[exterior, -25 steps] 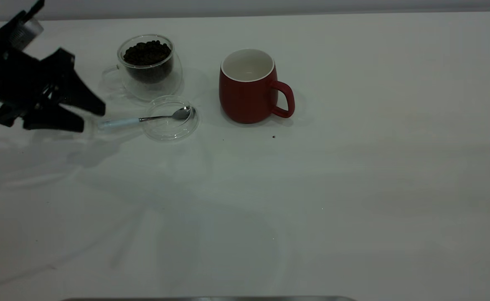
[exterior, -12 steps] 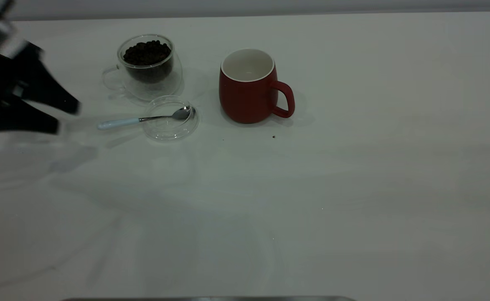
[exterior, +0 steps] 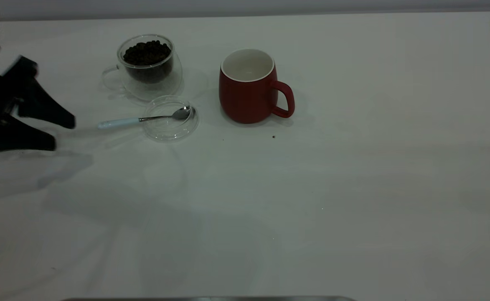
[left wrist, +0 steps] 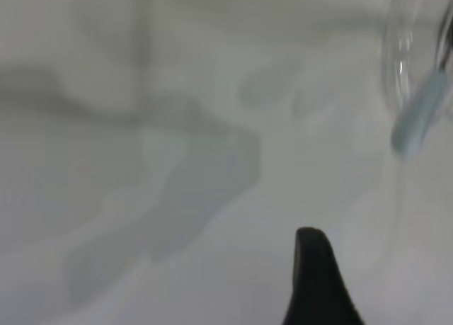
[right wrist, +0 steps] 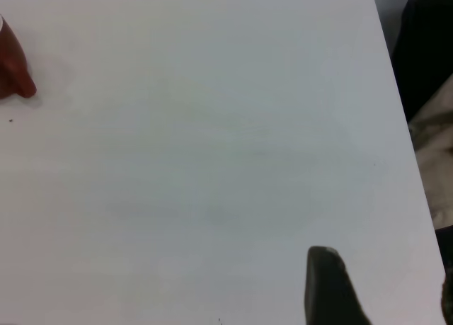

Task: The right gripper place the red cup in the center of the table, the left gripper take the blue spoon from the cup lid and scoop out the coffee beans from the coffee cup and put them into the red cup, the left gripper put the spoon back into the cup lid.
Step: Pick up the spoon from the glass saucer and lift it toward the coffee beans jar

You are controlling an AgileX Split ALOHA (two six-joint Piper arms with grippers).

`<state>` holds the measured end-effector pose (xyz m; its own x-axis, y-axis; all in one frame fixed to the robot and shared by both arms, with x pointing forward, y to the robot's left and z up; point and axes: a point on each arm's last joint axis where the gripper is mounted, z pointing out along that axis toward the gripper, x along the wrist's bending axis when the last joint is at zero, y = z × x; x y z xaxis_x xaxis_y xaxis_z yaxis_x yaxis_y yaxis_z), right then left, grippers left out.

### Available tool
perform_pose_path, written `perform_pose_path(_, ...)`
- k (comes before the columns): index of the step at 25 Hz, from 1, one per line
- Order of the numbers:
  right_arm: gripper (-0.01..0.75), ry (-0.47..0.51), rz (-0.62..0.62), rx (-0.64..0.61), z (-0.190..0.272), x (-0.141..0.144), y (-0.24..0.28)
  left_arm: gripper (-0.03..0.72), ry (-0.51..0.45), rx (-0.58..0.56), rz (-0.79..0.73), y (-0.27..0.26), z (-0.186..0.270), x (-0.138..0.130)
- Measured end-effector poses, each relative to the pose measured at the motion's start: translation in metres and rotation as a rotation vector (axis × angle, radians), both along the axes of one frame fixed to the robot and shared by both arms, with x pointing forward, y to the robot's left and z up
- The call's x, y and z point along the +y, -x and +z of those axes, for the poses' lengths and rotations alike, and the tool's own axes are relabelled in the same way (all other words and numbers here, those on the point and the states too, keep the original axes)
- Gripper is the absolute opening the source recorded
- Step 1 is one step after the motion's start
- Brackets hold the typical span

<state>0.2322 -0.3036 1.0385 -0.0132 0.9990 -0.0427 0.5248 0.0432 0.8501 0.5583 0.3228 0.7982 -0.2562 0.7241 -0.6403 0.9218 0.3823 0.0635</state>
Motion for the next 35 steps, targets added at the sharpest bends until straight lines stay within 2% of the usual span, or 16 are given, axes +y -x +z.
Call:
perform_pose_path(3,0.412,0.000,0.000,0.000,0.000,0.000,0.000,0.516,0.035,-0.096,0.010,-0.006,-0.008,-0.003)
perform_pose_path(7,0.412,0.000,0.000,0.000,0.000,0.000,0.000,0.516,0.089,-0.150,0.059,-0.010,-0.017,-0.006)
perform_pose_path(14,0.412,0.000,0.000,0.000,0.000,0.000,0.000,0.516,0.077,-0.148,0.061,-0.009,-0.022,-0.006)
perform_pose_path(21,0.412,0.000,0.000,0.000,0.000,0.000,0.000,0.516,0.085,-0.142,0.006,-0.009,-0.022,-0.024)
perform_pose_path(35,0.412,0.000,0.000,0.000,0.000,0.000,0.000,0.516,0.073,-0.137,0.023,-0.010,-0.023,-0.028)
